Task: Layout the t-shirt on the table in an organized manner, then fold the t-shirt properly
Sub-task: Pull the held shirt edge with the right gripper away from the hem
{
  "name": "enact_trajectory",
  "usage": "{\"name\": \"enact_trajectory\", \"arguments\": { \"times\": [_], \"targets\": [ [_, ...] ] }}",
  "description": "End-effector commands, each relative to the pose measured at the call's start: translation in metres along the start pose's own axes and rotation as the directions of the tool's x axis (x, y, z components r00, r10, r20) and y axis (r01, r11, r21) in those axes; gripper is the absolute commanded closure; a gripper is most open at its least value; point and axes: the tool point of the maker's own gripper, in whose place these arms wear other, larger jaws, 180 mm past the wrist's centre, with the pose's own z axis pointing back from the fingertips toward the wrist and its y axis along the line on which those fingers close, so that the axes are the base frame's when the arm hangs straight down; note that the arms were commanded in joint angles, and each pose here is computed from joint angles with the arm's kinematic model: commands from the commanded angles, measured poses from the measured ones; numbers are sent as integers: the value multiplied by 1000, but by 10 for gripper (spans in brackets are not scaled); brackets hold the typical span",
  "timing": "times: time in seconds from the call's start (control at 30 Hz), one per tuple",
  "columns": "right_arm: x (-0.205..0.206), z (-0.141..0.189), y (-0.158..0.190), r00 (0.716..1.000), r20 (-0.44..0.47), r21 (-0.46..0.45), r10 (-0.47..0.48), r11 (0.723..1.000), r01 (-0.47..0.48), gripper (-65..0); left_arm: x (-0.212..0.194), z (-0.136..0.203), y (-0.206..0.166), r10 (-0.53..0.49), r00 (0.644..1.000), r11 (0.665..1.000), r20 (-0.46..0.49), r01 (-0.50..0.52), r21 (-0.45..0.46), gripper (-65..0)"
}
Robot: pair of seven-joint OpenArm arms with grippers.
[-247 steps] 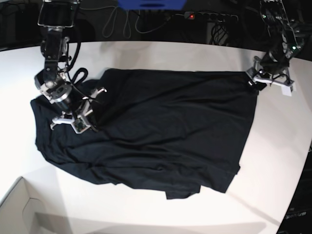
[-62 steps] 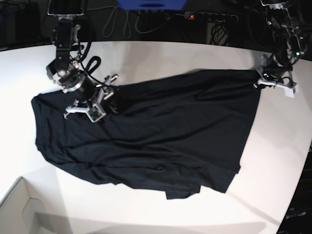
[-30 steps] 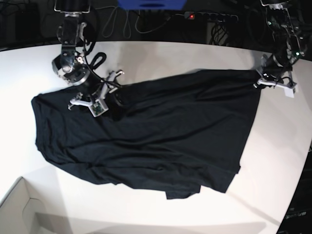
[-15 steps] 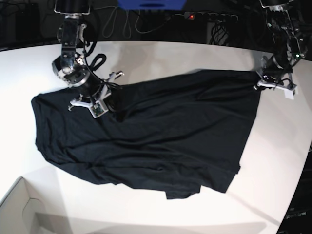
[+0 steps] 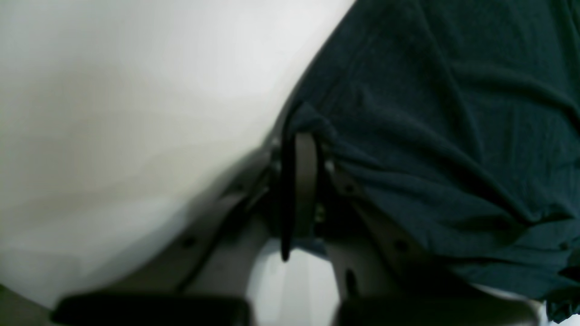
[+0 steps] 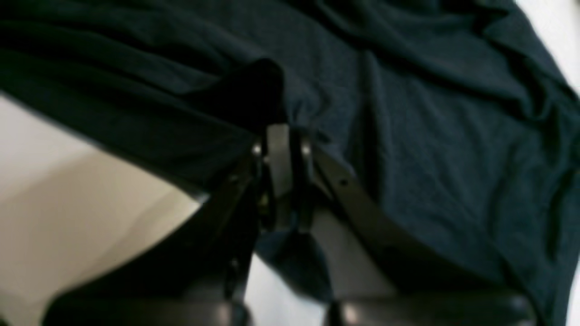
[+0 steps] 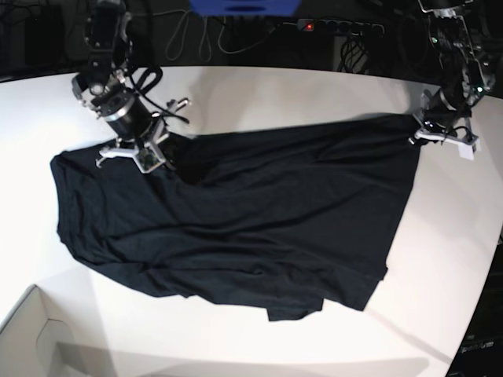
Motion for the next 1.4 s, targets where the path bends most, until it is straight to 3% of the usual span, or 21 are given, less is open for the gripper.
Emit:
{"name": "enact_trajectory", "arguments": {
  "times": [0.0,0.4,0.8,0.97,1.2,1.37],
  "targets": [
    [11,7,0,999,45,-7,1,1000,0,0,8,3,-1,-8,1000,1000,18,8,1,0],
    [-25,57,40,998,-57,44,-15,999,17,0,7,4,1,-13,1000,1000,15,13,6,0],
    [-66,87,38,984,-173,19,-43,999,47,0,7,17,-1,-49,998,999,28,49,4,0],
    [-66,96,52,989,-137,44,-63,997,70,0,9,23,-3,-66,997,998,43,67,1,0],
    [-73,105,62,986,-149,59,-79,994,89,0,17,39,28,-27,997,997,78,22,69,0],
    [-79,107,67,982,-166,68,-88,993,100,0,4,40,30,-21,1000,997,14,20,72,0]
  ]
}}
